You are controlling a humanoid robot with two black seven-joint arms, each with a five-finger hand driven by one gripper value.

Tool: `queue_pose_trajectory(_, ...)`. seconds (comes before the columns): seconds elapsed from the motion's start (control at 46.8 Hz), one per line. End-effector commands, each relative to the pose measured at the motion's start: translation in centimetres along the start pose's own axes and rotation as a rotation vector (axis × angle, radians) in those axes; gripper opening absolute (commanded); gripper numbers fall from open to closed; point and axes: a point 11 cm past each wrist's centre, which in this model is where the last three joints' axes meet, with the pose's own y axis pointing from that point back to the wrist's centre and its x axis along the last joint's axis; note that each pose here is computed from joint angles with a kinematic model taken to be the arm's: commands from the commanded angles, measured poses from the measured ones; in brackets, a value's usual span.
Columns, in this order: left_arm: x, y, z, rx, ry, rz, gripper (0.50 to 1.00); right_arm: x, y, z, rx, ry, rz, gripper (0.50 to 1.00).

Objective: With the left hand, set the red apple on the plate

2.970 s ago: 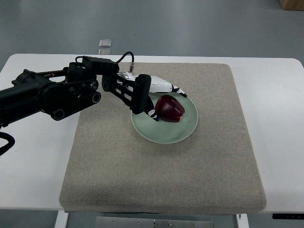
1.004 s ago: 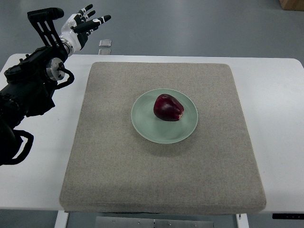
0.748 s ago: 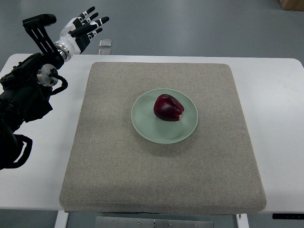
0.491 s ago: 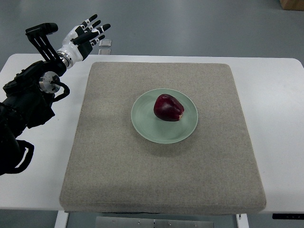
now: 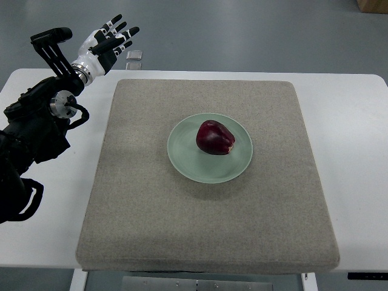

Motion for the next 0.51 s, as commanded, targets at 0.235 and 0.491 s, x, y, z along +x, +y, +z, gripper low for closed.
queue_pose_trajectory(0.235,0.9,0.3,0.2,0.005,-0.021,0.012,0.994,-0.1,0.0,0.0,0.001,-0.005,-0.002,0.964)
queue_pose_trajectory(0.491,2.0,0.6,0.9,-0.006,-0.025,0.033,0.994,-0.1,0.1,0.7,0.000,-0.024,0.001,0.964)
